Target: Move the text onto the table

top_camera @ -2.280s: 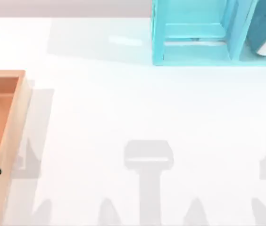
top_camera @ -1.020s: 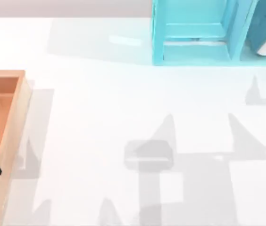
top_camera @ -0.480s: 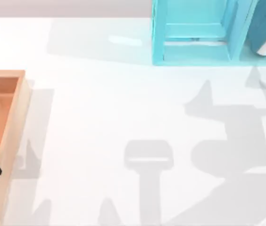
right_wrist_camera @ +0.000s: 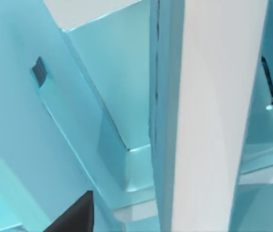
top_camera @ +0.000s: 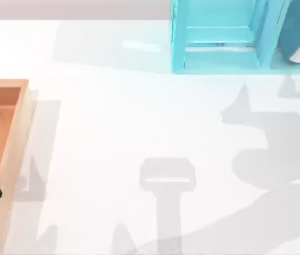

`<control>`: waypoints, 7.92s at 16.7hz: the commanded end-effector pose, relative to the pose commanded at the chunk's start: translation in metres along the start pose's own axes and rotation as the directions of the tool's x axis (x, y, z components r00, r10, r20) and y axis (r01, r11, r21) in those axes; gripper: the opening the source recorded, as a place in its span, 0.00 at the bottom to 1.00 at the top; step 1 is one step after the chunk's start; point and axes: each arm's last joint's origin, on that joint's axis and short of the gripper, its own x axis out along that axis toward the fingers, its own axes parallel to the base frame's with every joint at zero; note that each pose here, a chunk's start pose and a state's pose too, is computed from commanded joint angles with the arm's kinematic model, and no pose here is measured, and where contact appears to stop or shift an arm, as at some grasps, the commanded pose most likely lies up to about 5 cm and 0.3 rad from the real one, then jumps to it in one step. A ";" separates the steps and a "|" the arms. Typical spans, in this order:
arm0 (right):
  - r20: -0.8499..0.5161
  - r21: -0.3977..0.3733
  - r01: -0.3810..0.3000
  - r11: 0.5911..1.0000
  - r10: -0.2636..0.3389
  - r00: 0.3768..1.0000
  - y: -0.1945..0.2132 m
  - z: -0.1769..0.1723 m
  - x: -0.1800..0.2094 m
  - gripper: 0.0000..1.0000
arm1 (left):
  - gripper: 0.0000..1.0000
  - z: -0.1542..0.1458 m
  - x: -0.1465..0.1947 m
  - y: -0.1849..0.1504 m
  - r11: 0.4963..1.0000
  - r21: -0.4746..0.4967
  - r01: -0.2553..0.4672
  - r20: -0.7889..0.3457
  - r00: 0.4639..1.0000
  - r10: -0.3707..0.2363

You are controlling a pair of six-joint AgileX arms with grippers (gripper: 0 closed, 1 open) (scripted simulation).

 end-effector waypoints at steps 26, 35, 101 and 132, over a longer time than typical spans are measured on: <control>0.000 0.000 0.000 1.000 0.000 1.000 0.000 0.000 0.100 0.55 | 1.00 0.000 0.000 0.000 1.000 0.000 0.000 0.000 1.000 0.000; 0.000 0.000 0.000 1.000 0.000 1.000 0.000 0.000 0.100 0.00 | 1.00 0.000 0.000 0.000 1.000 0.000 0.000 0.000 1.000 0.000; -0.206 -0.922 -0.149 -0.359 0.127 0.970 0.342 -0.131 -0.287 0.00 | 1.00 0.000 0.000 0.000 1.000 0.000 0.000 0.000 1.000 0.000; -0.208 -0.919 -0.151 -0.363 0.122 0.971 0.329 -0.160 -0.284 1.00 | 1.00 0.000 0.000 0.000 1.000 0.000 0.000 0.000 1.000 0.000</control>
